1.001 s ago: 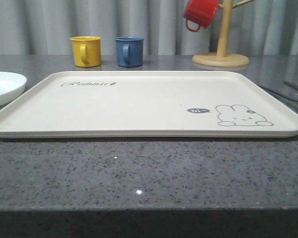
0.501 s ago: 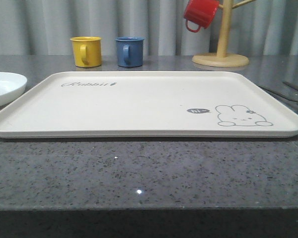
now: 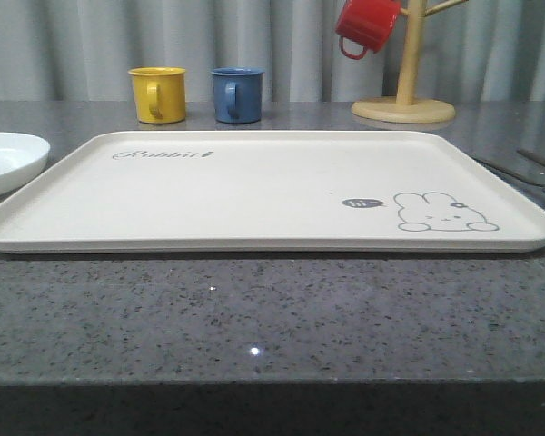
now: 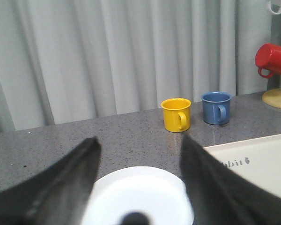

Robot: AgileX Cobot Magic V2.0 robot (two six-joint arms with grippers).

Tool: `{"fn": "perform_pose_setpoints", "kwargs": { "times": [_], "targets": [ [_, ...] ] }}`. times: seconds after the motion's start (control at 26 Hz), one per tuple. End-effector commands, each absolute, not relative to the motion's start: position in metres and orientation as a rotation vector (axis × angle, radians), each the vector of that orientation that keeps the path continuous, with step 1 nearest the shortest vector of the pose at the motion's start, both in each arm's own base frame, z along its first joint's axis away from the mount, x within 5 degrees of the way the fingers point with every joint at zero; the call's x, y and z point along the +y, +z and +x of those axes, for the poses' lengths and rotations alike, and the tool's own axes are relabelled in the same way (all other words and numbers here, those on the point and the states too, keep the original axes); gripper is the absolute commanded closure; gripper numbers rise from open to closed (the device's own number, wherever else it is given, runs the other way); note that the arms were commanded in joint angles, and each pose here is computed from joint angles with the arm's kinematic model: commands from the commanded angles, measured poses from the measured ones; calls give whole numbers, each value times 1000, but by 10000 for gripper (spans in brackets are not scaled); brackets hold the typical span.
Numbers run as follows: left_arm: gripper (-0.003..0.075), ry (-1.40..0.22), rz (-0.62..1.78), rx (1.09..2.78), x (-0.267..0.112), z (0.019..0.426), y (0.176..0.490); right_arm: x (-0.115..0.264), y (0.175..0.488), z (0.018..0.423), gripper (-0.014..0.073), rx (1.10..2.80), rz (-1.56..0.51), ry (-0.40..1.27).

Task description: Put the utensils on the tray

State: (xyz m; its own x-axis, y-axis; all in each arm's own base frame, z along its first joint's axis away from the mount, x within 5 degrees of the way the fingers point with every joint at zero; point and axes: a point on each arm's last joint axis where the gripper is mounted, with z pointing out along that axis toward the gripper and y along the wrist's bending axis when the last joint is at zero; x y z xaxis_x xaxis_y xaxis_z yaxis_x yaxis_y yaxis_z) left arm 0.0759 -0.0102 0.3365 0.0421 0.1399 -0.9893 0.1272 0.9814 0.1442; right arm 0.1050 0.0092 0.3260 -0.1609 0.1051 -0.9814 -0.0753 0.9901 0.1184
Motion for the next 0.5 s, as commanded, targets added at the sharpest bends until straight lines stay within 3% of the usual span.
{"fn": "perform_pose_setpoints", "kwargs": {
  "times": [0.0,0.08,0.46],
  "targets": [
    [97,5,189,1438,-10,76,354,7,345,106,107,1619,36,148],
    [100,5,189,1438,-10,76,354,7,345,106,74,1619,36,148],
    [101,-1,186,1443,-10,76,354,7,344,106,74,1620,36,148]
  ]
}}
